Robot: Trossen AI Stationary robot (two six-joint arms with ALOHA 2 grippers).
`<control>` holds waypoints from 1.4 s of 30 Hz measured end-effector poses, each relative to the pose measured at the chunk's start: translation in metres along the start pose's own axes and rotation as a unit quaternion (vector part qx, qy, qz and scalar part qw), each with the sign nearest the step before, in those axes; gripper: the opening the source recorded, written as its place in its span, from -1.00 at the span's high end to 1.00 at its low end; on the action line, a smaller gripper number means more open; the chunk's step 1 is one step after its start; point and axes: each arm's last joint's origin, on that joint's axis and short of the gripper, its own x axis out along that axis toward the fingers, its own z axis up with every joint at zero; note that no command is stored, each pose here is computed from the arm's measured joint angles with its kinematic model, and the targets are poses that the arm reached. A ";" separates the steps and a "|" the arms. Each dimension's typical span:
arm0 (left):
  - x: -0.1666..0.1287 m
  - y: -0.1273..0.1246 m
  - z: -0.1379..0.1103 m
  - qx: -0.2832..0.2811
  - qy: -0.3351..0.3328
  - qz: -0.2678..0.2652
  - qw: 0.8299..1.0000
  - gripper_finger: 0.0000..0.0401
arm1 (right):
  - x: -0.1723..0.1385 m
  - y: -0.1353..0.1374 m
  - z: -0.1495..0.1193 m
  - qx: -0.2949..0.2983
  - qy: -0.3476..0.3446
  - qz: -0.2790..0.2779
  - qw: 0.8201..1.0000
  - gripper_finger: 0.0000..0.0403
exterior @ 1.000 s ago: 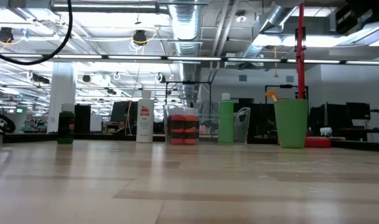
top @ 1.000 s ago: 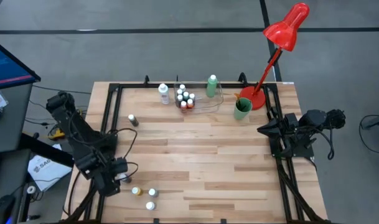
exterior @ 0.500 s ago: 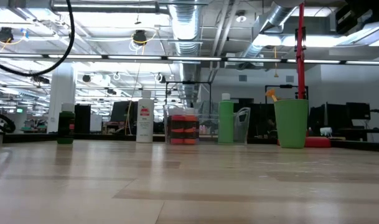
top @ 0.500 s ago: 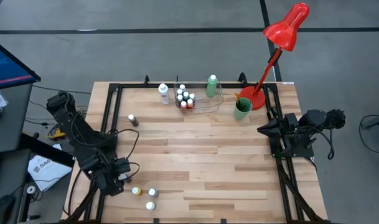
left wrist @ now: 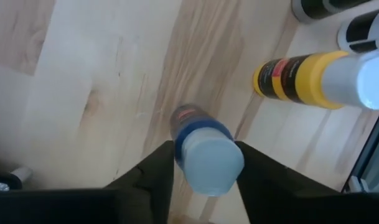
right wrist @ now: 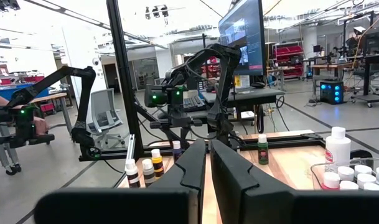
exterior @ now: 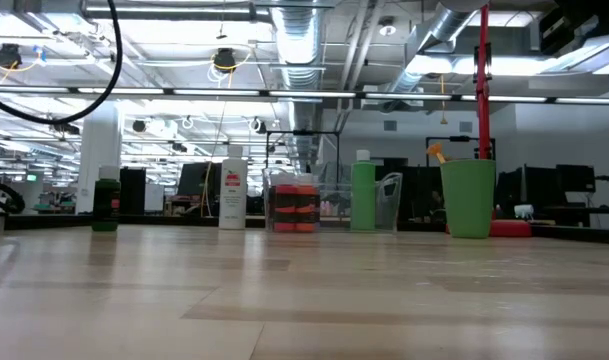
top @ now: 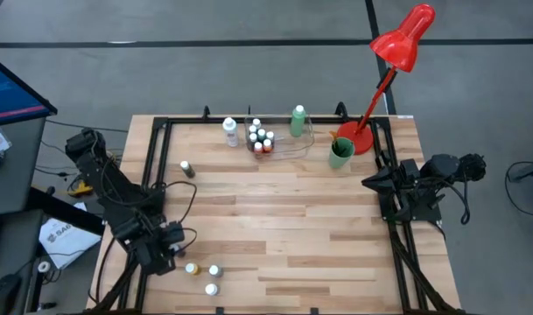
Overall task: Pick & Place Paint Supplies
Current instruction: Put the small blue paint bottle into the transparent bin
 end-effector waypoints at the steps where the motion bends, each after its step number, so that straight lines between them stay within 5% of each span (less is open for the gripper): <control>1: 0.000 0.000 0.001 -0.002 -0.002 0.000 1.000 0.34 | 0.000 0.000 0.000 0.000 0.000 0.000 1.000 0.89; 6: 0.000 0.000 0.005 -0.011 -0.012 -0.002 1.000 0.53 | 0.000 0.000 0.000 0.000 0.000 0.000 1.000 0.89; 19: -0.004 0.018 0.045 -0.088 -0.057 0.006 0.994 0.53 | 0.000 0.000 0.000 0.000 0.000 0.000 1.000 0.89; 26: -0.016 0.051 0.082 -0.141 -0.102 0.011 0.985 0.53 | 0.000 0.000 0.000 0.000 0.000 0.000 1.000 0.89; 31: -0.025 0.077 0.113 -0.202 -0.149 0.015 0.968 0.53 | 0.000 0.000 0.000 0.000 0.000 0.000 1.000 0.89; 42: -0.079 0.122 0.205 -0.242 -0.288 0.036 0.926 0.54 | 0.000 0.000 0.000 0.000 0.000 0.000 1.000 0.89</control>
